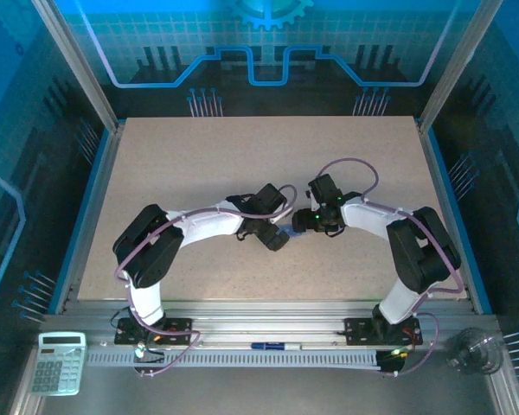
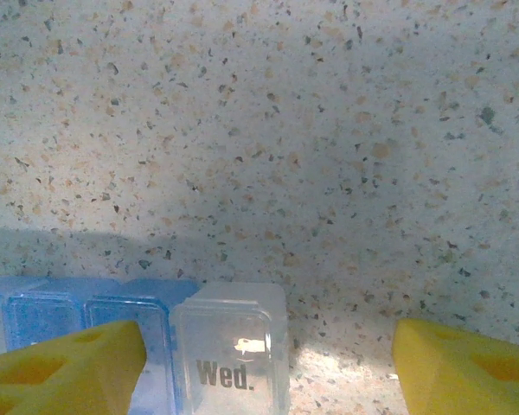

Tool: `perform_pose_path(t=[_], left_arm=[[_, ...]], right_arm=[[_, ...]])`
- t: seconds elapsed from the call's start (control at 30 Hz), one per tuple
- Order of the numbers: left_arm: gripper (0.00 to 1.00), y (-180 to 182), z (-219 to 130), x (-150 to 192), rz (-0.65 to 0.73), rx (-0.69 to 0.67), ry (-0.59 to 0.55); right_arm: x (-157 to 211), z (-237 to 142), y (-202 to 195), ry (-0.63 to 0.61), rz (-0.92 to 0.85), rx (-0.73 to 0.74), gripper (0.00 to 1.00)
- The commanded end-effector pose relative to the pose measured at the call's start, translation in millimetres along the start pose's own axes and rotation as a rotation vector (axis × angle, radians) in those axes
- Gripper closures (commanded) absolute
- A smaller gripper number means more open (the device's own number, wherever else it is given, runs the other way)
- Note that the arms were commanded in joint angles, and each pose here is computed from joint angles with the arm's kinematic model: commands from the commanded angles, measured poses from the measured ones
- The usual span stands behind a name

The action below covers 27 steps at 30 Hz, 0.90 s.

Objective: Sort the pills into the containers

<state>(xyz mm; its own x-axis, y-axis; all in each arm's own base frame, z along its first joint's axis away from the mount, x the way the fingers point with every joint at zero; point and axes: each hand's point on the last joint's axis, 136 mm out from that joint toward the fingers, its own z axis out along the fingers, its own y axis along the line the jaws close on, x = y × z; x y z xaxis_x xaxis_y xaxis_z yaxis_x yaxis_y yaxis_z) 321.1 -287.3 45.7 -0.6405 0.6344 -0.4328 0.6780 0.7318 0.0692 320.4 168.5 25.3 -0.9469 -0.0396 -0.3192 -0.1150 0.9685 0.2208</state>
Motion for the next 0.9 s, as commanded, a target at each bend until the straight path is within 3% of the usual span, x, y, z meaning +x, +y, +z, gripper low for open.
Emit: perform_pose_path(t=[0.0, 0.57, 0.87], left_arm=[[0.01, 15.3, 0.6, -10.5, -0.008, -0.032, -0.015], [0.01, 56.3, 12.7, -26.6, -0.116, -0.066, -0.023], [0.01, 55.0, 23.8, -26.0, -0.129, -0.052, -0.004]], right_arm=[[36.4, 12.5, -15.7, 0.113, 0.004, 0.065, 0.23], [48.1, 17.9, -18.0, 0.137, 0.012, 0.069, 0.23], [54.7, 19.3, -17.8, 0.145, 0.016, 0.064, 0.24]])
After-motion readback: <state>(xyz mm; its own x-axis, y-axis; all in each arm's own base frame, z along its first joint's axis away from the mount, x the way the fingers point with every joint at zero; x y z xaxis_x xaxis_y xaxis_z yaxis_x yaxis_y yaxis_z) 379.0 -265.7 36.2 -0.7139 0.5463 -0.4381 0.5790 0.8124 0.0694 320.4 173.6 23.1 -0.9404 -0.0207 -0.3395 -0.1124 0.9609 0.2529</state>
